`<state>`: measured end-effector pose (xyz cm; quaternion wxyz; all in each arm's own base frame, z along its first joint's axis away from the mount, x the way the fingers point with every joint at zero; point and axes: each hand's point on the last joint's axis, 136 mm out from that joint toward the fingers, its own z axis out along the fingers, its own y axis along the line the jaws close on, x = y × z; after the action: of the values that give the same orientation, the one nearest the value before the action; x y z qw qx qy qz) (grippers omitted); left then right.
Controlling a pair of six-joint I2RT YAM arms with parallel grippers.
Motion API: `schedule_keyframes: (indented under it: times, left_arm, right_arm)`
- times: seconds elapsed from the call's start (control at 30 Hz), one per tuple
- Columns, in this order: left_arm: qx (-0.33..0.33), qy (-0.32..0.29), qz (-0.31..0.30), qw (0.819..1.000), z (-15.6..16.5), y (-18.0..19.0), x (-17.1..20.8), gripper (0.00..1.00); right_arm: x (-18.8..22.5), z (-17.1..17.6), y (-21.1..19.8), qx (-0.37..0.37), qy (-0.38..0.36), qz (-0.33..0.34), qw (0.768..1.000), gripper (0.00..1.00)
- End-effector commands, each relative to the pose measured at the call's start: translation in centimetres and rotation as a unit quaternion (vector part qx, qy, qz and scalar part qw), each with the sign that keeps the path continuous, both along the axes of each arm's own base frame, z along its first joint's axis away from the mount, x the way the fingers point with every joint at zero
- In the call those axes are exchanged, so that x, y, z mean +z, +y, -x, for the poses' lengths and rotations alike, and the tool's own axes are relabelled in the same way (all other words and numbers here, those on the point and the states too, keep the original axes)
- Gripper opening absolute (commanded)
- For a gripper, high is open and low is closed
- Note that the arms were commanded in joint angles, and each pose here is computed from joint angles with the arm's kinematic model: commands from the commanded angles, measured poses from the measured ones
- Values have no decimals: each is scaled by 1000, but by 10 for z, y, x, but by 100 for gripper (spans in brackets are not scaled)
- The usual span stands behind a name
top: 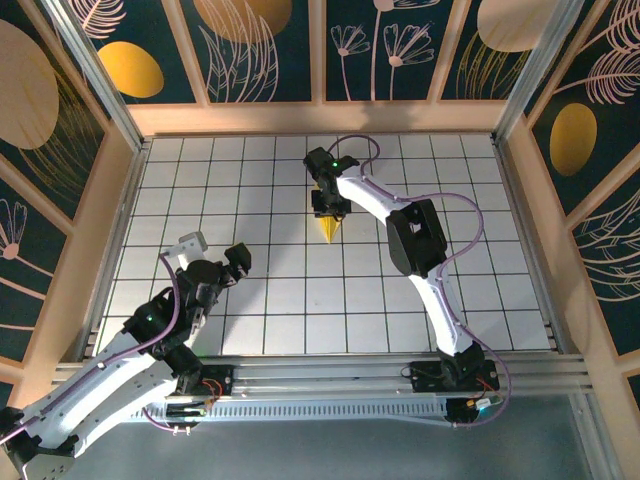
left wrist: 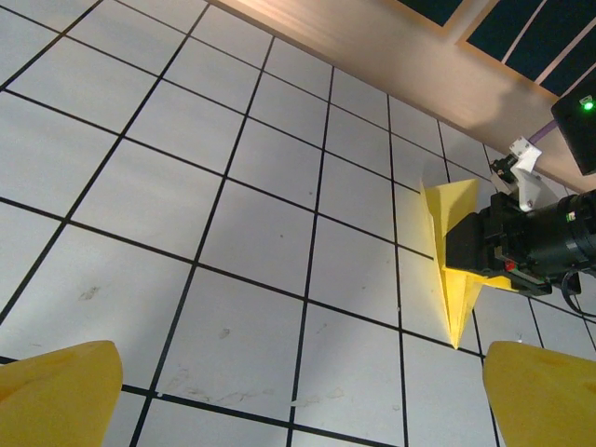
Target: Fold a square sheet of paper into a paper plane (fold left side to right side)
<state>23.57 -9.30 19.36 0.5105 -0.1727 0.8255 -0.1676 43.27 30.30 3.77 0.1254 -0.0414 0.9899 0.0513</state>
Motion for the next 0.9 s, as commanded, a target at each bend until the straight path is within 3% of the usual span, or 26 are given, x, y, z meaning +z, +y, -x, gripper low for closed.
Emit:
schedule_keyframes:
  times: [0.0,0.47,0.87]
  left_arm:
    - [-5,-22,11,1000,-4,-3,19,99]
    - [-6,-24,12,1000,-4,-4,21,99]
    - [-8,-28,-12,1000,-17,-13,27,99]
  right_arm:
    - [27,4,0,9,-13,1,1000,35]
    - [37,5,-1,4,-22,1,1000,39]
    - [76,6,-1,5,-60,-21,998,59]
